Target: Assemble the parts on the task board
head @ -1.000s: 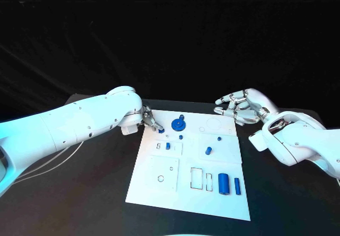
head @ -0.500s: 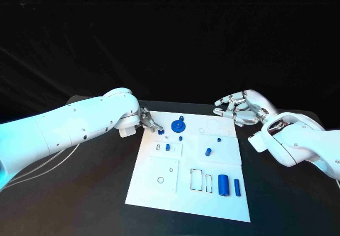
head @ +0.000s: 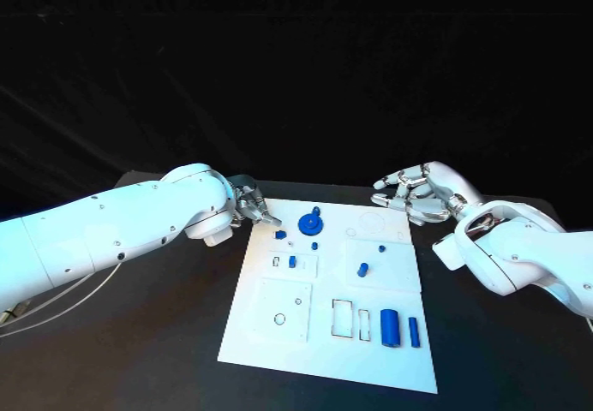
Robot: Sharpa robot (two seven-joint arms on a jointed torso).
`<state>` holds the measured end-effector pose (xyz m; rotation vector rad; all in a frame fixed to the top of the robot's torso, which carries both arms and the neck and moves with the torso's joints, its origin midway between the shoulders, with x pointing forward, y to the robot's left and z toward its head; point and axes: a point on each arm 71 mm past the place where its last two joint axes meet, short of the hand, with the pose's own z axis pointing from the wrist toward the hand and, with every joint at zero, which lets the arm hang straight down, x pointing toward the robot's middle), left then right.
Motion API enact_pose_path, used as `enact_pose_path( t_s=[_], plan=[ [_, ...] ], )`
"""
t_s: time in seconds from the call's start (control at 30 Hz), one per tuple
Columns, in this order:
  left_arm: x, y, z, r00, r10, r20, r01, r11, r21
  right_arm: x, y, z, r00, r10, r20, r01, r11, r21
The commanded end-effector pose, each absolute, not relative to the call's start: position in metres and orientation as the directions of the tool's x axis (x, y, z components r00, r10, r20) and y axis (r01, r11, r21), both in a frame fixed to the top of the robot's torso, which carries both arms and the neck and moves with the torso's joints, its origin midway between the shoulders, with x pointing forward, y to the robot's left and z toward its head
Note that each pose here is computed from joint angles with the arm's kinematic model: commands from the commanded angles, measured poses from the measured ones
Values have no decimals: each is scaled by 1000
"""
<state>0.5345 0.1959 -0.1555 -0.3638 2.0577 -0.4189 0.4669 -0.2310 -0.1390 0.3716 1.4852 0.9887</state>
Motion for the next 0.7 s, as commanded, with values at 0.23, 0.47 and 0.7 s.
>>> enact_pose_path(
  t_s=[0.23, 0.47, 0.7],
  plan=[
    [529, 187, -143, -279, -387, -879, 222, 864, -451, 466, -230, -140, -208, 718, -665, -332, 587, 738],
    [519, 184, -153, -234, -264, -936, 318, 889, -330, 466, -230, -139, -207, 717, -666, -332, 589, 737],
    [513, 181, -164, -216, -214, -953, 343, 897, -279, 465, -231, -139, -207, 716, -666, -333, 589, 736]
  ],
)
